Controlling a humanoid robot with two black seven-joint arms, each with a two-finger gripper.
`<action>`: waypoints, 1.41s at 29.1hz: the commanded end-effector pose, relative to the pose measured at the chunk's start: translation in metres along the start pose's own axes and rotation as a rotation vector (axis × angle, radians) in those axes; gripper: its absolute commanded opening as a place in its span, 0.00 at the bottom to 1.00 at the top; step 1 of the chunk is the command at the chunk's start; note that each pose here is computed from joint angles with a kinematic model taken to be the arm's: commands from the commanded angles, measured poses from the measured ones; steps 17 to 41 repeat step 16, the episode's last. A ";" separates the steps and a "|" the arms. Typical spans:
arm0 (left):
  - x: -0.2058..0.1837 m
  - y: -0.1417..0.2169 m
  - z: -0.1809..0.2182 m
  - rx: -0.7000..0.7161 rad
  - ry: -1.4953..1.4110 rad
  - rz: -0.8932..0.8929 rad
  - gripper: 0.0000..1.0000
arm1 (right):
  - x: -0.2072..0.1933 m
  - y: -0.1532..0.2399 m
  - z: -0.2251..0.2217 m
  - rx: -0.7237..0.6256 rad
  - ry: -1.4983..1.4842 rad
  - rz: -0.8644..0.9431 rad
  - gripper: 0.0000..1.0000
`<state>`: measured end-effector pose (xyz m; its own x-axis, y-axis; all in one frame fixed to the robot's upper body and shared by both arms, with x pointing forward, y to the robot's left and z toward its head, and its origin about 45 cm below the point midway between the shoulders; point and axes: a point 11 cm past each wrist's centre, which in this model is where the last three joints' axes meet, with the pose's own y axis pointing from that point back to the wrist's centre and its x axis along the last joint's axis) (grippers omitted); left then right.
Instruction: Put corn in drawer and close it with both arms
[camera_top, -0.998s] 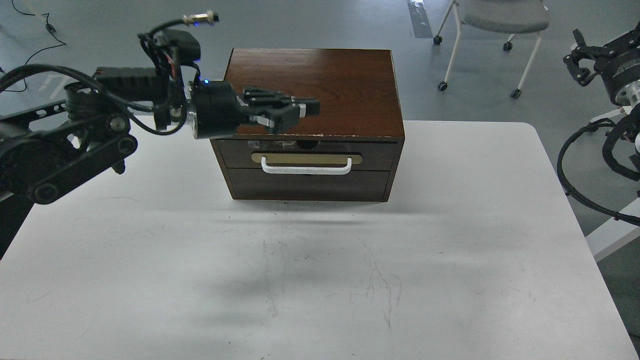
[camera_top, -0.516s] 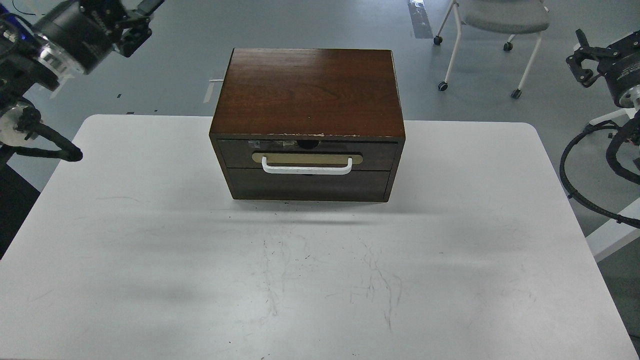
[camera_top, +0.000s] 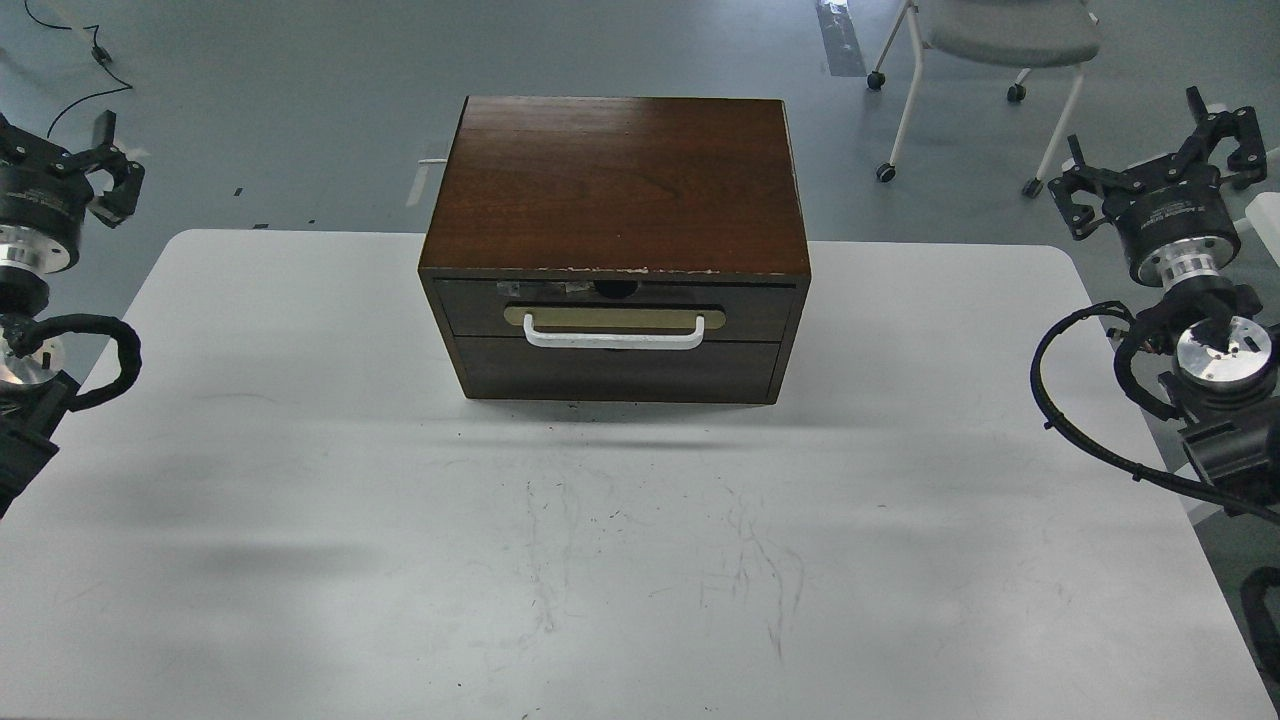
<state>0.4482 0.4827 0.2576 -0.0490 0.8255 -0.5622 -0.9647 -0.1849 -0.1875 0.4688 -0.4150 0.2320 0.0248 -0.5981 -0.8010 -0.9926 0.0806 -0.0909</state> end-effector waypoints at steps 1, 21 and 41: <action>-0.005 0.000 -0.011 0.028 0.012 -0.008 0.99 | -0.001 -0.001 -0.007 0.006 0.018 -0.004 1.00; -0.008 0.022 -0.069 0.119 0.071 0.009 0.99 | 0.009 0.005 -0.019 0.012 0.048 0.015 1.00; -0.008 0.022 -0.069 0.119 0.071 0.009 0.99 | 0.009 0.005 -0.019 0.012 0.048 0.015 1.00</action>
